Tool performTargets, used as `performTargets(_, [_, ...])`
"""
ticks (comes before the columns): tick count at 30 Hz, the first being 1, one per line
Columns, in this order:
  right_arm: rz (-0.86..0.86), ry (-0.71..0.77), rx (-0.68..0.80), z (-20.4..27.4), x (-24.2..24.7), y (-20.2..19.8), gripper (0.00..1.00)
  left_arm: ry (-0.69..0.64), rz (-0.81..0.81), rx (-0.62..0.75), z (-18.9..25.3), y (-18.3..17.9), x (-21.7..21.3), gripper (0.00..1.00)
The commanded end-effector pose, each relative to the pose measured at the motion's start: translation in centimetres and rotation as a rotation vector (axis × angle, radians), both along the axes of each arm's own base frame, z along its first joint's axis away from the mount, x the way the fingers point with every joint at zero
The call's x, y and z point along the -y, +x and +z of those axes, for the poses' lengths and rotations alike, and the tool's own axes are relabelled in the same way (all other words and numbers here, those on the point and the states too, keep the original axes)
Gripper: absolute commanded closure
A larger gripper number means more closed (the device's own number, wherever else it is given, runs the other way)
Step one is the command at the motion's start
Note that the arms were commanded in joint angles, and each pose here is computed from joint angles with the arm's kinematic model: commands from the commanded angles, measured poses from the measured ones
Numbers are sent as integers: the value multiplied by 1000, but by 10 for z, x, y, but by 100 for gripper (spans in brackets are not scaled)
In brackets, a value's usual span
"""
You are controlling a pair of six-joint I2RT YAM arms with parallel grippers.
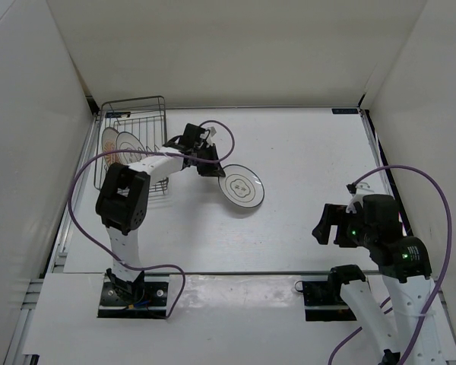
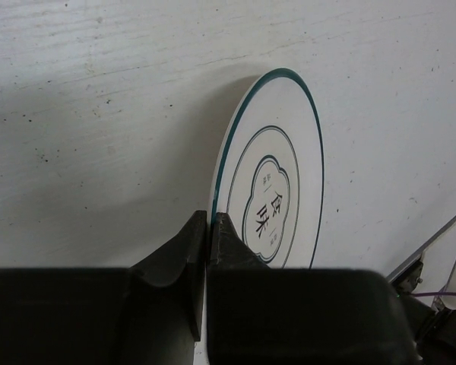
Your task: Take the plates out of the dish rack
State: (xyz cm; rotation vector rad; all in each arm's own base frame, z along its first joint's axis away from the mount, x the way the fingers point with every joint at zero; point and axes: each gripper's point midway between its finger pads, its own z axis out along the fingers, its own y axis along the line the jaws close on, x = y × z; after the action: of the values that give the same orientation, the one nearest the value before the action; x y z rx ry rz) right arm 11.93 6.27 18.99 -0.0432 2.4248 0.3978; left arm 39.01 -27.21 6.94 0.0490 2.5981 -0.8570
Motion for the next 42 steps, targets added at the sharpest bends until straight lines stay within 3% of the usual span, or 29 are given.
performTargets(1, [-9, 15, -6, -3, -1, -2, 10, -24, -24, 65, 28, 6, 10, 95])
performTargets(12, [-12, 12, -14, -5, -1, -2, 10, 103, -14, 38, 10, 4, -9, 71])
performTargets(17, [-10, 14, -22, -7, -1, -3, 10, 124, -19, 21, 4, 1, -12, 68])
performTargets(29, [-12, 14, -21, -8, -1, -2, 10, 209, -15, -2, -6, -1, -25, 49])
performTargets(37, [-11, 13, -25, -9, -1, -2, 10, 266, -21, 18, 12, 2, -34, 44])
performTargets(42, [10, 22, -40, -10, -5, -2, 10, 408, 29, 116, 73, 15, -75, 42])
